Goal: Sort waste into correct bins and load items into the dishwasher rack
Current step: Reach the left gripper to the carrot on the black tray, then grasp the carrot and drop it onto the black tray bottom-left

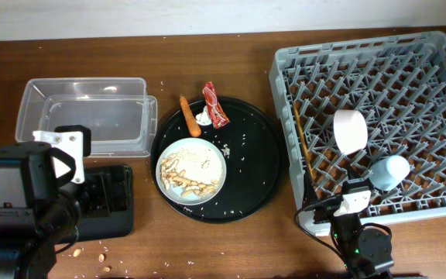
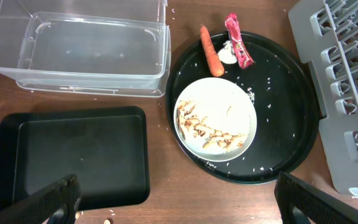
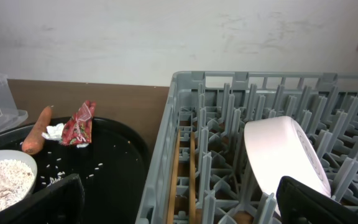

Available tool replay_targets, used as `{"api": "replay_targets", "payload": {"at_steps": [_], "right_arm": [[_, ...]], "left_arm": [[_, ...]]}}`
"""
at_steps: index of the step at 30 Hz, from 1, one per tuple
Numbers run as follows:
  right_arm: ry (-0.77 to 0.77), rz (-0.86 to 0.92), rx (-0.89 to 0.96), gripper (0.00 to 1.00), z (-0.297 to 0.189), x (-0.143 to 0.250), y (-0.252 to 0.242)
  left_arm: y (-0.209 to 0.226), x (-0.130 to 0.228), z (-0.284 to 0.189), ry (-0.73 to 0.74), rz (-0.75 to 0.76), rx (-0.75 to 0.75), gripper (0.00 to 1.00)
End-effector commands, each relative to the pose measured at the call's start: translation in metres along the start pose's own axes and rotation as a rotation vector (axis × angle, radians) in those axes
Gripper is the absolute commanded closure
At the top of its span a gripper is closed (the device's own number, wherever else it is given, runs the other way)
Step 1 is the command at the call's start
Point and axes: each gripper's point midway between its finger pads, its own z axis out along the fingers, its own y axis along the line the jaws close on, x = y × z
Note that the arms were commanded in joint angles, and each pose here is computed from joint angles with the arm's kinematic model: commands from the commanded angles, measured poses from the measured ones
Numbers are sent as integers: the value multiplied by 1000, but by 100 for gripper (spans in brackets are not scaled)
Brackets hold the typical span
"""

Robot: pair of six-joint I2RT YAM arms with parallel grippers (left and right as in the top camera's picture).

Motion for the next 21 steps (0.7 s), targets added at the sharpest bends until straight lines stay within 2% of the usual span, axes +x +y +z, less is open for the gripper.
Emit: {"api": "replay_targets", "payload": {"at_steps": [1,7,9,10,12,15,16,17,18,19,21], "right_arm": [[0,6,2,2,0,3,-1],[0,6,2,2,0,3,-1],[0,6,2,2,0,3,-1],[0,6,2,2,0,3,-1],[0,6,2,2,0,3,-1],[0,6,2,2,0,3,-1],[0,6,2,2,0,3,-1],[0,6,2,2,0,3,-1],[0,6,2,2,0,3,-1],[0,6,2,2,0,3,-1],[0,6,2,2,0,3,-1]], "left_arm": [[2,-1,-2,-9,-9,-13,1],[-6,-1,-2,-6,-9,36,1],[-43,-38,-3,-130,21,245,1],[-55,-47,12,-100,38,296,1],[-73,-46,77,91,52,320,1],[-90,-54,170,230,42,367,1],[-97,-46,208,282,75,325,7],[-105,-35,249,326,122,266,21],[-113,-25,277,352,154,229,28],[-117,-14,309,371,144,166,32],[-98,5,359,395,11,-40,51]]}}
